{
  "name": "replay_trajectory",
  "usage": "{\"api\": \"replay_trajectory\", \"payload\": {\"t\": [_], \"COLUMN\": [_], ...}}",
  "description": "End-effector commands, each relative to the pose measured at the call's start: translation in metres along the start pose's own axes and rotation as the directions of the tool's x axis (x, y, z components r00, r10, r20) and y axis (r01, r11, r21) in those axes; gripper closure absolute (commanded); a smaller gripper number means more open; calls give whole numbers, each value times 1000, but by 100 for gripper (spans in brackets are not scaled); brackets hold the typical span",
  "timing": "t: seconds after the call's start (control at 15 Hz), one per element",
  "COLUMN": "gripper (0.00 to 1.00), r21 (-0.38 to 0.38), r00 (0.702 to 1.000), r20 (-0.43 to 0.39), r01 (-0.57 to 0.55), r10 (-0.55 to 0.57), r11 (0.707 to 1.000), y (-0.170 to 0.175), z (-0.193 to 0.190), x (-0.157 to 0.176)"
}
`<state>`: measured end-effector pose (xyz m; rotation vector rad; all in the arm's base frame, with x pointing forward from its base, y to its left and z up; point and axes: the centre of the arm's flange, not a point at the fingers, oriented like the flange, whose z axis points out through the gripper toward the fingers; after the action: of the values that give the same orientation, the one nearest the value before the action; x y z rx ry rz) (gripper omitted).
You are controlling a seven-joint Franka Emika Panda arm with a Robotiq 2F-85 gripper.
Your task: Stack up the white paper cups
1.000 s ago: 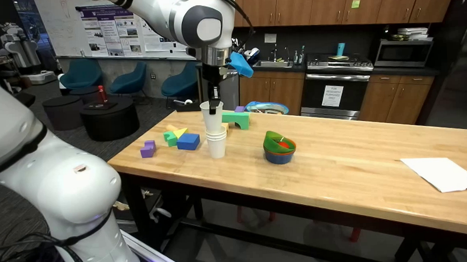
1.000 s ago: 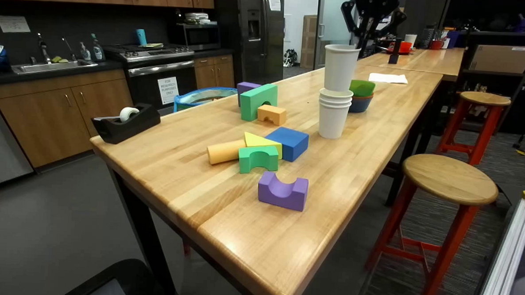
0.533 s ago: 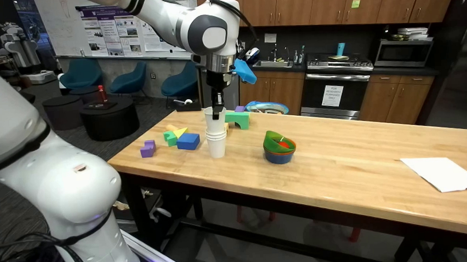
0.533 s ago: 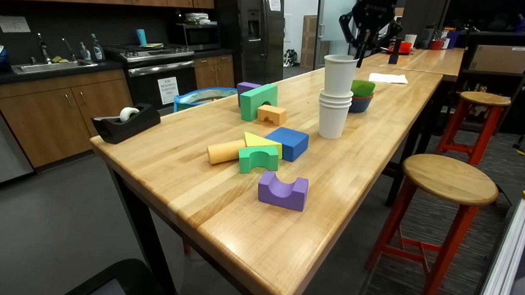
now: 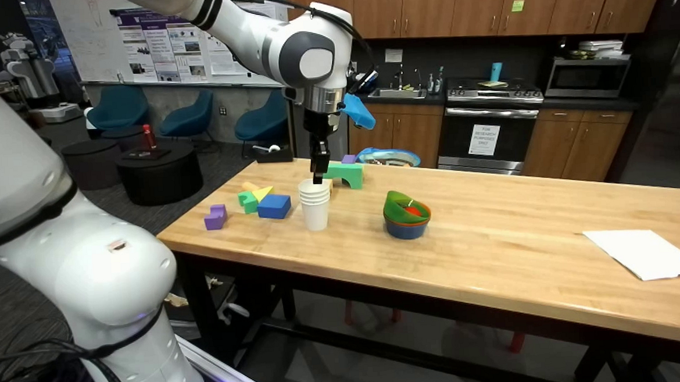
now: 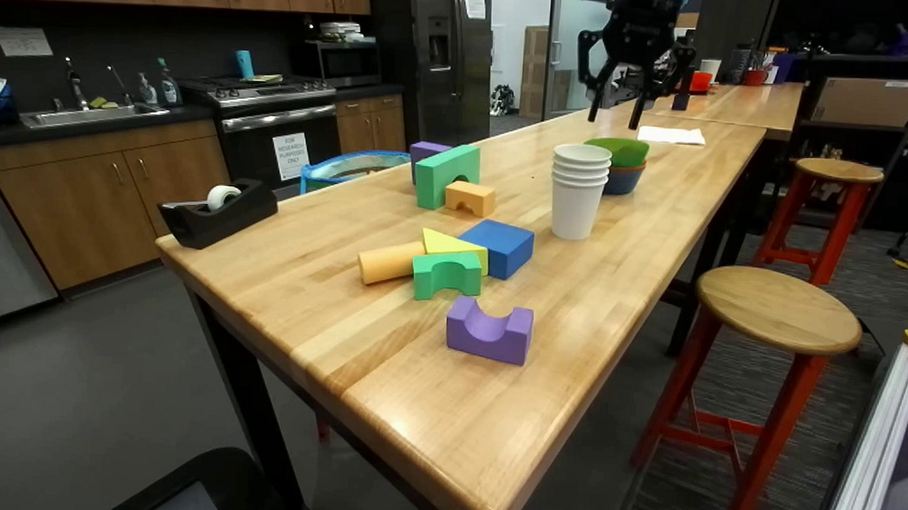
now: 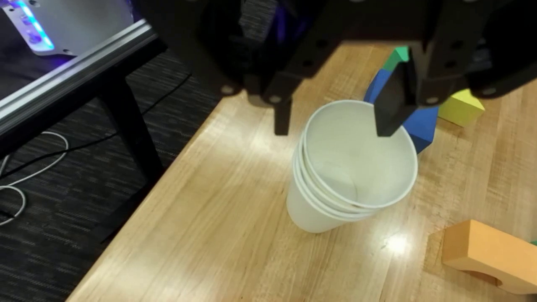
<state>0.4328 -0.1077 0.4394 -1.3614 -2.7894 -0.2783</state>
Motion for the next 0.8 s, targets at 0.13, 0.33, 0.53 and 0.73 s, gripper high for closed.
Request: {"api": "replay_trajectory", "payload": {"t": [0.13,0.33,0.53,0.73], "gripper": [1,0,0,0], "r21": [-52,-102,-154,-197], "r00": [1000,998,991,969], "r20": [13,58,87,79], "r01": [17,-10,-86,-215], "r10": [-16,16,100,234], "r11": [999,995,984,957], "y": [7,8,15,18], "z": [-13,-23,-35,-42], "x": [1,7,7,2]}}
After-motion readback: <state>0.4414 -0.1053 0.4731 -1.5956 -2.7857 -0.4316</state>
